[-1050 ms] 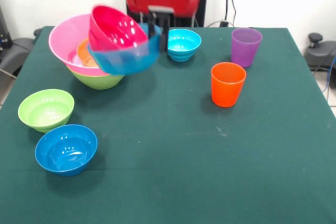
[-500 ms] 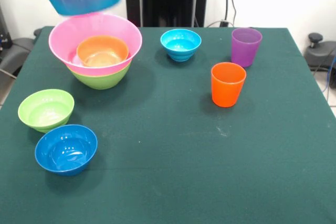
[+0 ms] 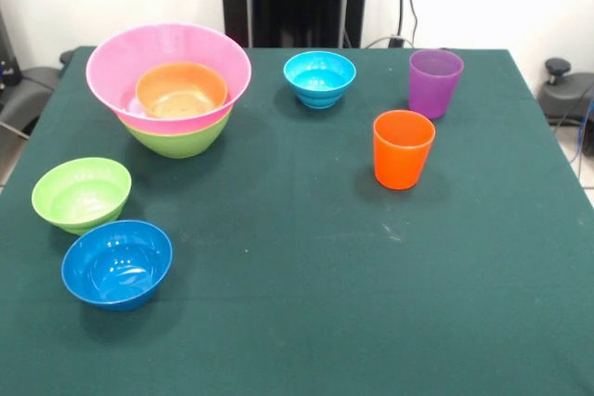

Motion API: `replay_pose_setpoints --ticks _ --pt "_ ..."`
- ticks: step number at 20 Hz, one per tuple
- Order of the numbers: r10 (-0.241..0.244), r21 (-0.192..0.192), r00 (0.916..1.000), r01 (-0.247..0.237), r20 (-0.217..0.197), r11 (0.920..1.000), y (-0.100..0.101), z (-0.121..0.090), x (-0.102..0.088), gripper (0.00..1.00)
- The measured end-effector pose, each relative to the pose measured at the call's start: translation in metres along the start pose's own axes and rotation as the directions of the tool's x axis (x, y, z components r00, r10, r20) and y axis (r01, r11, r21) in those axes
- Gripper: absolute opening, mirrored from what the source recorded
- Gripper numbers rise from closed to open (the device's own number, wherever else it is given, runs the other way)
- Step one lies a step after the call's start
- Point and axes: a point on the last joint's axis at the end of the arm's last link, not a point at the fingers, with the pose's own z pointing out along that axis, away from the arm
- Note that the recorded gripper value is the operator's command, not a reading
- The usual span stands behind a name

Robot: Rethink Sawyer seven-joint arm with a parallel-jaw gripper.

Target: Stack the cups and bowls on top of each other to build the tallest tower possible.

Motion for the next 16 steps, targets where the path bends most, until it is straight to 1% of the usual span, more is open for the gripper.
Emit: replay_pose_setpoints --ticks 2,3,4,7,11,16 --pt "0.002 -0.002 0.9999 -0.002 -0.010 1.0000 -0.003 0.006 0.009 0.00" --pt "0.002 -0.002 0.9999 -0.002 -0.012 1.0000 -0.003 0.007 0.011 0.00" --pt "0.001 -0.007 0.9998 -0.001 -0.018 1.0000 -0.004 0.014 0.018 0.00" --pt "-0.006 -0.016 0.9996 0.006 -0.028 0.9999 -0.002 0.024 0.028 0.00" --pt "-0.016 -0.028 0.9996 0.016 -0.024 0.9995 0.003 0.036 0.037 0.00" --pt "-0.035 -0.036 0.9994 0.035 0.000 0.9987 0.006 0.049 0.042 0.00"
